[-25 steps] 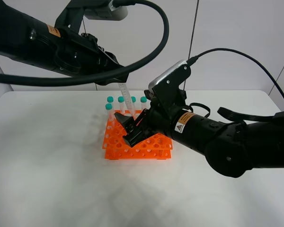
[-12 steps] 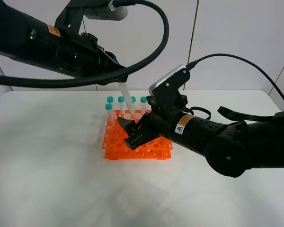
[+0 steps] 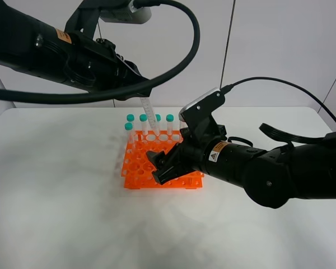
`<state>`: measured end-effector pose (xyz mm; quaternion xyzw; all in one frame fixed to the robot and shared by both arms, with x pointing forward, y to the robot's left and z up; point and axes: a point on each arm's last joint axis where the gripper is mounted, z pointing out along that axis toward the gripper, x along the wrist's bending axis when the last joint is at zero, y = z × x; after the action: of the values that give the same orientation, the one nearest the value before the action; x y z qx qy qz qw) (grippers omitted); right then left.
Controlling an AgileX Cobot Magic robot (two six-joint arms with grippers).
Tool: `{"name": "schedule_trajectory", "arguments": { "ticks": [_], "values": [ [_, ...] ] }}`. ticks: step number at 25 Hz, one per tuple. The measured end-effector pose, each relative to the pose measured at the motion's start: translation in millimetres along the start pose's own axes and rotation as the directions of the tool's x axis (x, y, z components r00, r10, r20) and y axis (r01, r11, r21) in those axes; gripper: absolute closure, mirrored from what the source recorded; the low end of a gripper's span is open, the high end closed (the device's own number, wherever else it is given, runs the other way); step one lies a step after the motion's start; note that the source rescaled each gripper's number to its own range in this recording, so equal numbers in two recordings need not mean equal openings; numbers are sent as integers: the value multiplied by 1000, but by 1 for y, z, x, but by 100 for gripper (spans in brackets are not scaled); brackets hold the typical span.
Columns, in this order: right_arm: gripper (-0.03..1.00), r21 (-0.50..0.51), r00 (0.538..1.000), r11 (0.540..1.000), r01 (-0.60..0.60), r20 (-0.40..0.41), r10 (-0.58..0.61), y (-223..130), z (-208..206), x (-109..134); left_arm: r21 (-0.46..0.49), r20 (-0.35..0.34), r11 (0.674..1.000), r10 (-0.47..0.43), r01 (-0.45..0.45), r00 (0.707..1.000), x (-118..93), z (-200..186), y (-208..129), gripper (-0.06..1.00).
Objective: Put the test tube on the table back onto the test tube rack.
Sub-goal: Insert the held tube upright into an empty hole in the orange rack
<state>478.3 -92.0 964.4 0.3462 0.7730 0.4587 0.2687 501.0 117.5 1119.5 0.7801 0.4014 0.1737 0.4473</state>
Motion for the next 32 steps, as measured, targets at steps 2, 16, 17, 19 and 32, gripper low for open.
{"name": "schedule_trajectory", "arguments": {
  "ticks": [2, 16, 17, 19, 32],
  "values": [
    [6, 42, 1000, 999, -26, 3, 26, -4, 0, 0, 0, 0, 1000, 0, 0, 1000, 0, 0, 0, 94],
    [6, 214, 983, 962, -167, 113, 146, -23, -1, -40, 0, 0, 1000, 4, -4, 1000, 0, 0, 0, 94],
    [6, 220, 981, 960, -174, 122, 150, -24, -1, -44, 0, 0, 1000, 4, -4, 1000, 0, 0, 0, 94],
    [6, 226, 976, 955, -192, 146, 161, -26, -2, -53, 0, 0, 1000, 4, -4, 1000, 0, 0, 0, 94],
    [6, 282, 947, 929, -240, 277, 160, -43, -14, -113, 0, 0, 1000, 4, -4, 1000, 0, 0, 0, 94]
  ]
}}
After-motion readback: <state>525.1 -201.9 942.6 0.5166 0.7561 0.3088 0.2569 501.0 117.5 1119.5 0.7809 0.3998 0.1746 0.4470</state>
